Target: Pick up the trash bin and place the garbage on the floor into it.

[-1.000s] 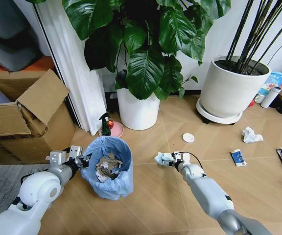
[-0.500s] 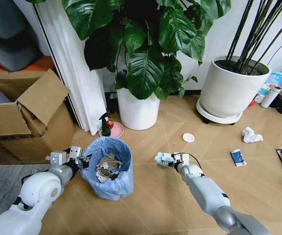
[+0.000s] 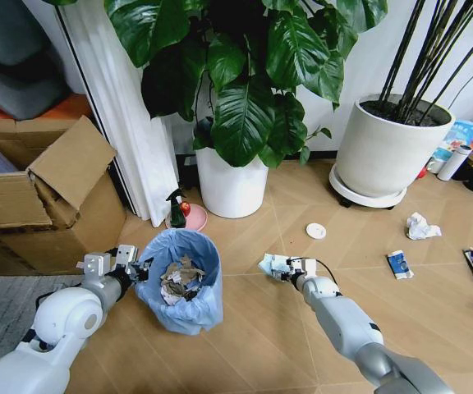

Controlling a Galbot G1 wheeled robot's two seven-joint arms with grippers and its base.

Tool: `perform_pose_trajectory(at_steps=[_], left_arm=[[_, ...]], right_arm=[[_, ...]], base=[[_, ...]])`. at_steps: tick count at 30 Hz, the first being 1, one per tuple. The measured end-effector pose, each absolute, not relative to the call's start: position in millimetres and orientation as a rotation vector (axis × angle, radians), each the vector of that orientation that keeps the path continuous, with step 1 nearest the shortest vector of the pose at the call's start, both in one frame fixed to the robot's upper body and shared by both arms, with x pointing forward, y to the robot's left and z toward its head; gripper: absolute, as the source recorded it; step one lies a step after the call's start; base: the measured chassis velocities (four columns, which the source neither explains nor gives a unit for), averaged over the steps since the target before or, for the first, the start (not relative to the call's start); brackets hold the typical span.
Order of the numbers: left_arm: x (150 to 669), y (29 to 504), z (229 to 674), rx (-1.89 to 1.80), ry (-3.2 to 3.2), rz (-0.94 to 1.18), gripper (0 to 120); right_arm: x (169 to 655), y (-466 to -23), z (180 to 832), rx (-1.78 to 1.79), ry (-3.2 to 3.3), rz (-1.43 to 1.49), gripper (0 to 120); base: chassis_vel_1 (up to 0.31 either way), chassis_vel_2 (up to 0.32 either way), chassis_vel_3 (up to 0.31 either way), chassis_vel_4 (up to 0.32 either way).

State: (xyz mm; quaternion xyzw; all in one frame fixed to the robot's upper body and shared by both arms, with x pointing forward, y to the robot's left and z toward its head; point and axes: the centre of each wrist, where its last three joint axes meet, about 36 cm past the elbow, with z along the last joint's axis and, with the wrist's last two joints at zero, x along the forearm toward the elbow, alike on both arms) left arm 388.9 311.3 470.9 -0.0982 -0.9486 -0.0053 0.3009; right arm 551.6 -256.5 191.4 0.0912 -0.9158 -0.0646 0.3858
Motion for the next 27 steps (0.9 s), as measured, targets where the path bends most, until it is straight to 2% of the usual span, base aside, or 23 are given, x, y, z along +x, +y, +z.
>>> perform_pose_trajectory(at_steps=[2, 3, 6, 7, 10, 11, 14, 15, 17, 27], left_arm=[[388.8, 311.2, 470.6, -0.261, -2.517, -0.012, 0], [388.8, 311.2, 470.6, -0.261, -2.517, -0.012, 0], [389.3, 310.9, 470.9, -0.263, -2.518, -0.012, 0], [389.3, 310.9, 470.9, -0.263, -2.518, -0.012, 0], [389.6, 311.1, 471.3, -0.264, -2.519, -0.013, 0], [389.6, 311.1, 471.3, -0.264, -2.519, -0.013, 0], [389.0, 311.1, 470.6, -0.264, -2.516, -0.013, 0], [389.0, 311.1, 470.6, -0.264, -2.516, -0.013, 0], [388.3, 311.1, 469.8, -0.265, -2.513, -0.012, 0], [387.5, 310.5, 470.8, -0.270, -2.516, -0.012, 0]], right_arm=[[551.6, -256.9, 191.2, 0.230, -2.332, -0.165, 55], [551.6, -256.9, 191.2, 0.230, -2.332, -0.165, 55], [551.5, -257.5, 191.3, 0.228, -2.333, -0.167, 40], [551.5, -257.5, 191.3, 0.228, -2.333, -0.167, 40], [551.0, -257.8, 191.2, 0.223, -2.333, -0.172, 26], [551.0, -257.8, 191.2, 0.223, -2.333, -0.172, 26], [550.3, -258.1, 190.8, 0.217, -2.332, -0.178, 11], [550.3, -258.1, 190.8, 0.217, -2.332, -0.178, 11], [550.0, -258.4, 191.1, 0.212, -2.334, -0.182, 1], [550.8, -257.9, 198.9, 0.201, -2.363, -0.212, 0]], base=[[0.000, 0.000, 0.000, 0.000], [0.000, 0.000, 0.000, 0.000], [0.000, 0.000, 0.000, 0.000], [0.000, 0.000, 0.000, 0.000], [0.000, 0.000, 0.000, 0.000], [0.000, 0.000, 0.000, 0.000], [0.000, 0.000, 0.000, 0.000], [0.000, 0.000, 0.000, 0.000], [0.000, 0.000, 0.000, 0.000], [0.000, 0.000, 0.000, 0.000]])
